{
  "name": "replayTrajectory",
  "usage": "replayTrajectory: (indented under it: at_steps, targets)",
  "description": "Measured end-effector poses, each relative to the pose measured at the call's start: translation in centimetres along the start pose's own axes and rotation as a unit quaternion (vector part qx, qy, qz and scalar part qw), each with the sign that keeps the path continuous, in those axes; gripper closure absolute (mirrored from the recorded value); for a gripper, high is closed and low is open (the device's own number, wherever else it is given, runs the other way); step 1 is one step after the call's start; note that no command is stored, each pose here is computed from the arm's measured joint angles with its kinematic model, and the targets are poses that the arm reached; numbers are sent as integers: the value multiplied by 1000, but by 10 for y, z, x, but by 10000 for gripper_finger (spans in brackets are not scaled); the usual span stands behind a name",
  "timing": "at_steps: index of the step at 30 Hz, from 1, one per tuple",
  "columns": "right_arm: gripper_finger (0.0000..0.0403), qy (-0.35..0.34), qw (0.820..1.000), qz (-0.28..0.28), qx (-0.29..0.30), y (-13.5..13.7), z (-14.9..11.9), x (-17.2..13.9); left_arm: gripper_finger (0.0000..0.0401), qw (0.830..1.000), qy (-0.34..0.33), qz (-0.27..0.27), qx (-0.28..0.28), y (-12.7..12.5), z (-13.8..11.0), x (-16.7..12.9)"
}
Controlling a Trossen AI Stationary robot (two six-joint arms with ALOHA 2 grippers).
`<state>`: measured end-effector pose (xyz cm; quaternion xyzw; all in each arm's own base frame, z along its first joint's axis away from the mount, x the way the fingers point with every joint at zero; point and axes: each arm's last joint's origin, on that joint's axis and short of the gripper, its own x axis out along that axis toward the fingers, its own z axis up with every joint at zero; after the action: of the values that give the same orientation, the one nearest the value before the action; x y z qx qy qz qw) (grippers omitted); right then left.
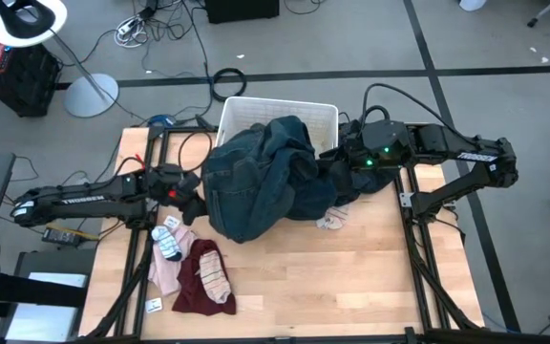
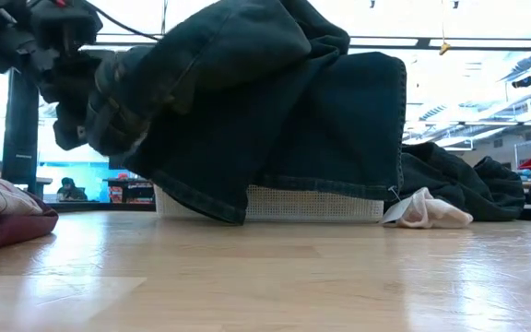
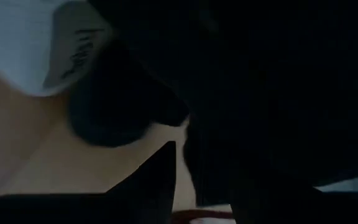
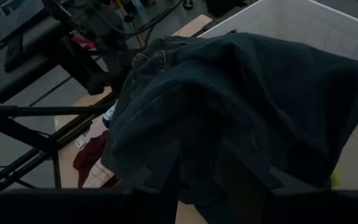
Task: Sort clothes
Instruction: Put the dark blue pants into the white laundry bin
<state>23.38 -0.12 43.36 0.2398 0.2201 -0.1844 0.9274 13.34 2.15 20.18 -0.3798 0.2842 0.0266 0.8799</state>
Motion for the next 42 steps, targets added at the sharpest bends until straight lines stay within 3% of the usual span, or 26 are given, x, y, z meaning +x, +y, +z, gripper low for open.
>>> replayTrajectory:
  at_steps: [5,9,14,20,26,35,42]
  targets:
    - [289,-1,1000,1,0,0,0,0,314,996,5,-87,12,-10,5,-1]
    - [289,-12,1000,8,5,2,2,1,354,987,-49,-152,27,-22,18,-5]
    - [289,-7,1000,6,-1,6,2,15,395,980,-115,-163,23,-28,28,-6]
    - [289,17,1000,-9,-20,10,-4,38,399,978,-124,-165,8,-34,40,-2]
    - [289,18,999,16,-21,16,-3,51,400,970,-159,-181,29,-57,72,-10]
    - [289,-17,998,49,-22,25,1,47,401,962,-216,-144,84,-86,138,-18]
    - [289,-14,998,59,-20,30,-2,47,401,976,-203,-30,71,-72,184,-2]
